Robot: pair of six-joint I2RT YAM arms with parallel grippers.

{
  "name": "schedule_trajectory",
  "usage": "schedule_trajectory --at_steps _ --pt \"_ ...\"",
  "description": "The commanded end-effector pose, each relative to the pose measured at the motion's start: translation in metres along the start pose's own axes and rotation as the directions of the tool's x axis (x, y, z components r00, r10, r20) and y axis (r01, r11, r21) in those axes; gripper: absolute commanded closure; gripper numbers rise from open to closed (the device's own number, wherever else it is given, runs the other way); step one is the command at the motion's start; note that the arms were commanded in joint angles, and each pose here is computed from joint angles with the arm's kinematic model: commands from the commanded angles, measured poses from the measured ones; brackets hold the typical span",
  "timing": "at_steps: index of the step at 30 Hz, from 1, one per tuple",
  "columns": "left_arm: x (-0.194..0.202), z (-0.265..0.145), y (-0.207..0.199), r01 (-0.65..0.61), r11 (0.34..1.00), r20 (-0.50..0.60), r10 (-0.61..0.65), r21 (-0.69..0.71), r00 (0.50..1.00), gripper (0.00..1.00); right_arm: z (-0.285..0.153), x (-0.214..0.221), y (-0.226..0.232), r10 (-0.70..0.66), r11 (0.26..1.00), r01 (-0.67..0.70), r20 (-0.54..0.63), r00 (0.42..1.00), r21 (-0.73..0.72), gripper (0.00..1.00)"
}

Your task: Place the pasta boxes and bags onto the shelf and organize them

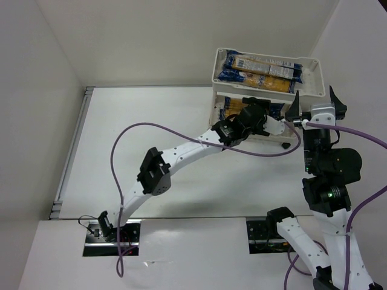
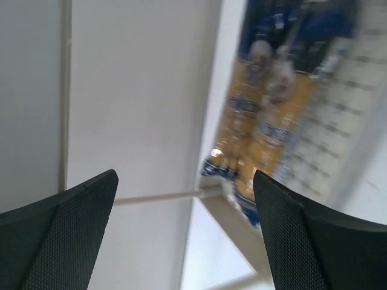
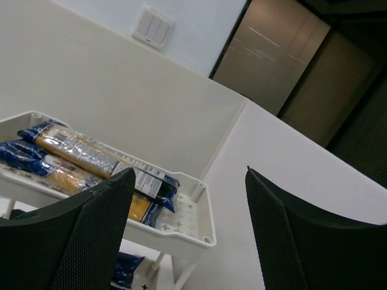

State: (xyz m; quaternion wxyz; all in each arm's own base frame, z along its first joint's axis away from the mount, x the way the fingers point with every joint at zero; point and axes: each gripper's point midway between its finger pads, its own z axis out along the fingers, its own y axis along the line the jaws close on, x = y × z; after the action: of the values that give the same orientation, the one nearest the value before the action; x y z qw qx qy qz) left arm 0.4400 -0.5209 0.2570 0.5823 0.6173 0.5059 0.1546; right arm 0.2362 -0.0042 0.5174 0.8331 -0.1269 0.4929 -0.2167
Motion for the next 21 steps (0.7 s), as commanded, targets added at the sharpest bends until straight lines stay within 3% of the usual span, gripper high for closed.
schedule_trajectory --at_steps 1,2,4,7,10,12,13,16,19,21 --pt "-0.025 -0.045 -0.017 0.089 0.988 0.06 -0.097 0.129 0.993 0.01 0.0 0.002 0.01 0.02 0.999 -0.02 -0.006 1.0 -0.05 0.22" --pt "-0.03 -0.065 -0.016 0.106 0.982 0.072 -0.119 0.156 0.99 0.01 0.0 0.002 0.01 0.02 0.999 -0.02 -0.006 1.0 -0.05 0.22" --pt "-0.021 -0.087 -0.076 0.069 0.944 0.037 -0.085 0.322 0.996 0.01 -0.001 0.004 0.014 0.037 0.997 -0.038 -0.011 0.999 -0.066 0.22" --pt "-0.022 -0.13 -0.101 0.211 0.849 -0.023 -0.229 0.484 0.973 0.01 -0.001 0.003 0.015 0.057 0.996 -0.058 -0.012 0.998 -0.065 0.2" --pt "-0.018 -0.177 -0.111 0.322 0.745 -0.09 -0.335 0.584 0.938 0.01 0.0 0.008 0.017 0.083 0.994 -0.085 -0.037 0.996 -0.068 0.16" --pt "-0.01 -0.206 -0.098 0.349 0.735 -0.107 -0.357 0.581 0.928 0.01 0.0 0.019 0.021 0.093 0.993 -0.099 -0.085 0.992 -0.062 0.1" --pt "0.016 -0.216 -0.118 0.348 0.73 -0.172 -0.308 0.588 0.936 0.01 -0.001 0.023 0.02 0.105 0.993 -0.111 -0.103 0.989 -0.048 0.08" --pt "0.071 -0.247 -0.104 0.335 0.812 -0.255 -0.237 0.478 0.937 0.01 -0.007 0.047 0.012 0.153 0.988 -0.148 -0.199 0.968 0.041 0.02" --pt "0.15 -0.277 -0.105 0.384 0.818 -0.403 -0.207 0.429 0.892 0.01 -0.024 0.069 -0.019 0.214 0.961 -0.152 -0.277 0.937 0.23 0.0" --pt "0.196 -0.291 -0.085 0.473 0.816 -0.48 -0.285 0.334 0.83 0.01 -0.038 0.082 -0.041 0.244 0.926 -0.124 -0.317 0.916 0.355 0.0"
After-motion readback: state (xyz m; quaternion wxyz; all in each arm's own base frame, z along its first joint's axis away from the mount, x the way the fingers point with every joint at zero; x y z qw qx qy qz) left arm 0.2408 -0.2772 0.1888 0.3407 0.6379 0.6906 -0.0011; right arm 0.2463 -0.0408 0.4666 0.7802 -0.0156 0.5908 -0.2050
